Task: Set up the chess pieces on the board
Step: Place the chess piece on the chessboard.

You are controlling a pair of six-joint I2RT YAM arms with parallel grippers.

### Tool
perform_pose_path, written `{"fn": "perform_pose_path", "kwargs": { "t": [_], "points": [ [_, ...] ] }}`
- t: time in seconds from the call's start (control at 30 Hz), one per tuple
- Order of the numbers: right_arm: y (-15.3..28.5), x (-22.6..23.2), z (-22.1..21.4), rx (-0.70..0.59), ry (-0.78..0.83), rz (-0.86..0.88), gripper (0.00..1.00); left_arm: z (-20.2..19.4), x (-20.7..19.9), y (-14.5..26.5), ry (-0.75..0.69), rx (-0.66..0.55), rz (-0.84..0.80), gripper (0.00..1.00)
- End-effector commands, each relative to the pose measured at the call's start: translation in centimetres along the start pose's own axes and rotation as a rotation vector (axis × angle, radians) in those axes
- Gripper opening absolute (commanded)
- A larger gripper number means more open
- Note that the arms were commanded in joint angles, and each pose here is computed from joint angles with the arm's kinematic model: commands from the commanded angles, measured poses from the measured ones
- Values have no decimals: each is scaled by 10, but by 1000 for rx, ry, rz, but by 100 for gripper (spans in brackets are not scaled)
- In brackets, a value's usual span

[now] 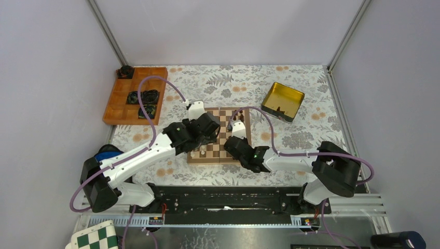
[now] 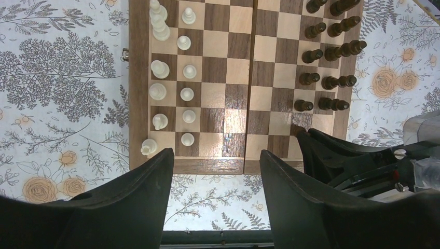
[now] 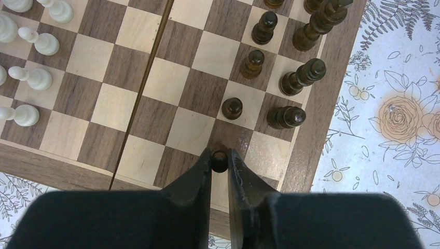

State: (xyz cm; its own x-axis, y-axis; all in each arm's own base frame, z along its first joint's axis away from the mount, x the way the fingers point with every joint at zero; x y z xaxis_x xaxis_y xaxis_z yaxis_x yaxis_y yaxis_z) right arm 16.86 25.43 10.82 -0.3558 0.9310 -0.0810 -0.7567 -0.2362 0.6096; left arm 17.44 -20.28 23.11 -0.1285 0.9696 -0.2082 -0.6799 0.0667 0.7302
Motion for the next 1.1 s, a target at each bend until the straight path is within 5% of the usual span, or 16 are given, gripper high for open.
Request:
{"fn": "perform_pose_path", "kwargs": {
  "t": [0.0, 0.63, 0.87, 1.07],
  "points": [
    [-3, 5, 7, -54, -37, -21, 0, 1, 0, -4, 28, -23, 2, 70],
    [-7, 2, 3, -55, -26, -47, 5, -3, -2, -8, 22, -6, 3, 70],
    [-7, 4, 7, -61, -17, -42, 34, -6, 3, -7, 35, -5, 5, 70],
    [-4, 5, 13, -70, -8, -29, 41, -6, 3, -6, 44, -3, 1, 70]
  ]
}}
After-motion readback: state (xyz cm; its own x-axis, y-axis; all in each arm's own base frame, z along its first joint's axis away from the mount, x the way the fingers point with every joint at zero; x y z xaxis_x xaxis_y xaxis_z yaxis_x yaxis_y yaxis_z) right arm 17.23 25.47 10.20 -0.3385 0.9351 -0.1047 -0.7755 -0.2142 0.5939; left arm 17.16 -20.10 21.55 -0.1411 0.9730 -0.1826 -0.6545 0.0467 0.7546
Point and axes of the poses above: each gripper's point midway between its finger pads, its own y axis back along the fingers, its own x axis along the line the jaws close on, z = x × y, the point moved 9 cm from there along y, back along the fingers, and after that the axes turned 4 degrees about y, right-handed, at the moved point
